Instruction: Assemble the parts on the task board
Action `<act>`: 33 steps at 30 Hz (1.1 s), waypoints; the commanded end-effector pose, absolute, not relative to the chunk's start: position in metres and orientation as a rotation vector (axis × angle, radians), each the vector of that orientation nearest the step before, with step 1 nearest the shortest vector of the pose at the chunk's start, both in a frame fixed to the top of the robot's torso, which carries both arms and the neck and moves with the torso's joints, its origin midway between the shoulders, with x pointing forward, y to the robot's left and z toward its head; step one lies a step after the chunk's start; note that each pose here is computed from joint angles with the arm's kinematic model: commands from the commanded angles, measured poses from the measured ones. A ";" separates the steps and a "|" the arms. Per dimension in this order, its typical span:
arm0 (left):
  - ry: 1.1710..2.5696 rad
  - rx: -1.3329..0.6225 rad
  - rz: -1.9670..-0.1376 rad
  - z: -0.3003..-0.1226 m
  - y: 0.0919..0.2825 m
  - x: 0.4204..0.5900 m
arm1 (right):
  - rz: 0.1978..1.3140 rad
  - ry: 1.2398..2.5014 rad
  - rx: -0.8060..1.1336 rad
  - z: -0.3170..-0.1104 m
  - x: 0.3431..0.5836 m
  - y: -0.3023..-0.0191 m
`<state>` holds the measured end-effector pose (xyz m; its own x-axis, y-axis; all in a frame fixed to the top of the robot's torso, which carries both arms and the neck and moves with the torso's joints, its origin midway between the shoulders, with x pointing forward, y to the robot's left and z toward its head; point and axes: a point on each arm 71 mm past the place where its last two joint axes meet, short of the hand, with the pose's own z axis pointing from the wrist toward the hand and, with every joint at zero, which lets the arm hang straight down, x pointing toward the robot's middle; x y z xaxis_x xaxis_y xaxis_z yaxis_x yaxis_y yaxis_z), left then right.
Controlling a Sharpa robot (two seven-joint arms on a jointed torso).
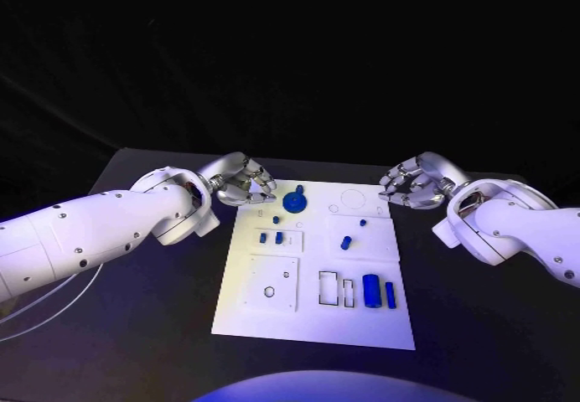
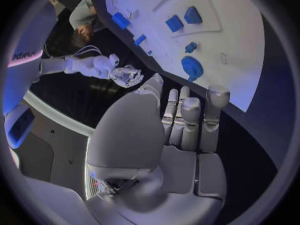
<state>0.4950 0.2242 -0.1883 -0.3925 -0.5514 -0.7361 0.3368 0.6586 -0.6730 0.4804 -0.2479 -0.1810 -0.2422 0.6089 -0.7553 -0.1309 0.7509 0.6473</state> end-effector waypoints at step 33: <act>1.513 -1.006 -1.457 -0.178 0.247 0.483 | 0.459 1.737 -0.352 -0.219 0.465 -0.188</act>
